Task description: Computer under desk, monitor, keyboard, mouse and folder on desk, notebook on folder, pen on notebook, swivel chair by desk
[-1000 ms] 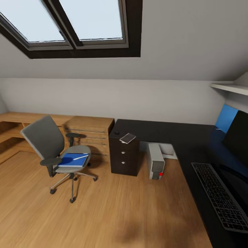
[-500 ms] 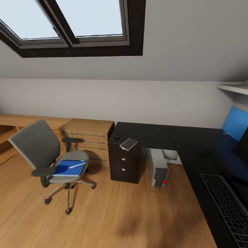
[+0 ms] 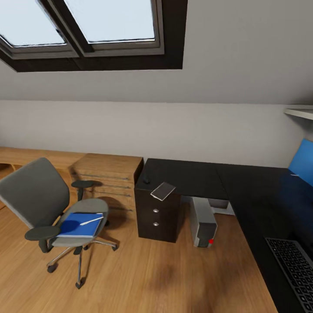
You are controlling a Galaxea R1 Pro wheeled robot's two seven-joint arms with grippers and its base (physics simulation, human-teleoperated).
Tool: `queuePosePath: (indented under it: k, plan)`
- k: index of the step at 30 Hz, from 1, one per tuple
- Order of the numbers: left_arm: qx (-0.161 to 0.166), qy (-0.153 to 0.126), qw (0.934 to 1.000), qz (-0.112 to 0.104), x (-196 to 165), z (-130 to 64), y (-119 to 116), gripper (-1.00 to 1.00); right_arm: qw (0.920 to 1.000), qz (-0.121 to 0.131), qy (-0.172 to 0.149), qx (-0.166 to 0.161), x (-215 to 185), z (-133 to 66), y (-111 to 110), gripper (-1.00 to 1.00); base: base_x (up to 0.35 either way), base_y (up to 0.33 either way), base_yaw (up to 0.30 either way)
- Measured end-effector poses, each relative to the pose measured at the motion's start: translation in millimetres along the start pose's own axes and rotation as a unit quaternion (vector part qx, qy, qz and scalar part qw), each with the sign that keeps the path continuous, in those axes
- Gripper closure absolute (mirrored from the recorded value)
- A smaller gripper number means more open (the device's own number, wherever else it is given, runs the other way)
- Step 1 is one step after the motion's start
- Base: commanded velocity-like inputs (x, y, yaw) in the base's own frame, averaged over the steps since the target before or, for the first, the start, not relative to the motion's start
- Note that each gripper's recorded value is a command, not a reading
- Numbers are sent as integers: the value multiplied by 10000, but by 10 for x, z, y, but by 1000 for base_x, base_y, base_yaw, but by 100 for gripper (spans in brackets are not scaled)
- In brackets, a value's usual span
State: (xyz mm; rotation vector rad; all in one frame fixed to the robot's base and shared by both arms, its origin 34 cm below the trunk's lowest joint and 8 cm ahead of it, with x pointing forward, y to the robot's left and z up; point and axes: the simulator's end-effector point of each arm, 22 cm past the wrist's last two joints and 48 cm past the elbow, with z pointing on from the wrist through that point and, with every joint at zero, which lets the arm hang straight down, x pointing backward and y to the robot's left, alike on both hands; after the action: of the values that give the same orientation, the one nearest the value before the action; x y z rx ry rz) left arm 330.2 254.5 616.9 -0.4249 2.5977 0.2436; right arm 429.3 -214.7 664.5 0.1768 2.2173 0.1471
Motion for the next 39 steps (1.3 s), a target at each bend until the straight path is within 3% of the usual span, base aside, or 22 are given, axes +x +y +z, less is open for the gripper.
queuePosePath:
  k: [19,30,39]
  plan:
    - [-1,7,10000,2,-38,-144,27,-100,10000,12,-5,11,-91,-121,23,-100,333,0,3]
    - [-1,7,10000,2,-38,-144,28,-100,10000,17,-15,16,-97,-119,27,-100,333,-49,208]
    - [-2,-15,10000,17,-49,-141,35,-100,10000,13,-35,28,-113,-116,3,-100,251,-5,28]
